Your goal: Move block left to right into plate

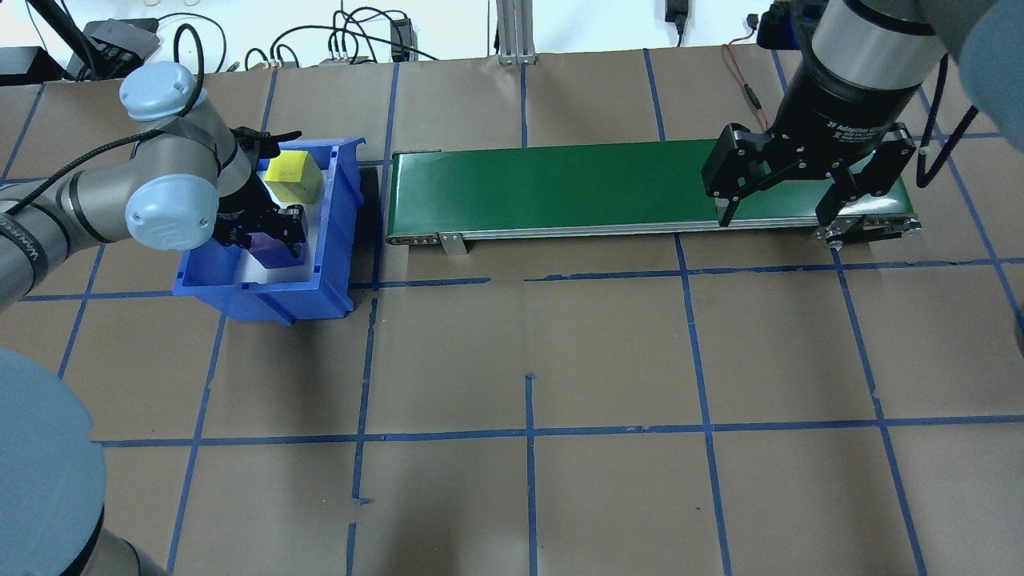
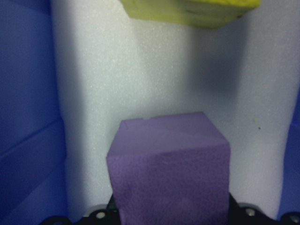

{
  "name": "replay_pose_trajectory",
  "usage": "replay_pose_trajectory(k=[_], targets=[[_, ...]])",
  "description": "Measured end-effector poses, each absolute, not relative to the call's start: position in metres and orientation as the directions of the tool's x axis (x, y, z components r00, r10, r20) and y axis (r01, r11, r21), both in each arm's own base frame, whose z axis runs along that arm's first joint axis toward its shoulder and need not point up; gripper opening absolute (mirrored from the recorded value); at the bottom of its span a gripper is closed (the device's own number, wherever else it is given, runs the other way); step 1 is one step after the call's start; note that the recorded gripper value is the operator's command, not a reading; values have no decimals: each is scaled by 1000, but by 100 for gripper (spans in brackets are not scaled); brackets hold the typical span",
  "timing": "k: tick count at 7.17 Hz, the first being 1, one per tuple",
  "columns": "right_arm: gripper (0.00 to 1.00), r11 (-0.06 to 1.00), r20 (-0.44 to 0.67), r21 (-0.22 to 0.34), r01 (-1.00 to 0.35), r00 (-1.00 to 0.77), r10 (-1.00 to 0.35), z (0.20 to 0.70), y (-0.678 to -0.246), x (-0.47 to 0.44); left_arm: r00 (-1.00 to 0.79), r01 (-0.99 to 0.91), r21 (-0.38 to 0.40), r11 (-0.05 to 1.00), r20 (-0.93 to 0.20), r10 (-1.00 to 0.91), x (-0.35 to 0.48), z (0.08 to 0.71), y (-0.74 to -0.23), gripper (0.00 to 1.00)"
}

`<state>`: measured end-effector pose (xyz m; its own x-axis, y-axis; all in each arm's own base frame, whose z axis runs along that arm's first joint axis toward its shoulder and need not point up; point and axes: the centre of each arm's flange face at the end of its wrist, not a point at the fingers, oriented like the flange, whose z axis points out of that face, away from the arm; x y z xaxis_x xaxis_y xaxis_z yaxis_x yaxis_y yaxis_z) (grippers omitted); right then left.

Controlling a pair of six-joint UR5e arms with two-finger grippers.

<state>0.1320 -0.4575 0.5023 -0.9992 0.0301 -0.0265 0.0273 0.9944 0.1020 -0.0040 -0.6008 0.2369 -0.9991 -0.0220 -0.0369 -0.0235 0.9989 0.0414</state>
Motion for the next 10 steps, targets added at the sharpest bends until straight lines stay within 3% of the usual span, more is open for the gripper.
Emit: replay_pose_trajectory(k=[3, 5, 9, 10], targets=[[100, 995, -27, 98, 28, -999, 31, 504, -457, 132, -997, -12, -160, 987, -77, -24, -9, 356, -605, 33], [100, 995, -28, 99, 28, -999, 31, 503, -458, 132, -1000, 7, -250, 968, -20, 2, -47, 398, -602, 33], [100, 995, -26, 100, 27, -999, 30, 502, -458, 131, -995, -61, -259, 964, 89, -39, -137, 337, -627, 33], [100, 994, -26, 101, 28, -999, 31, 502, -458, 131, -993, -70, -258, 964, 110, -43, -155, 321, -631, 37]])
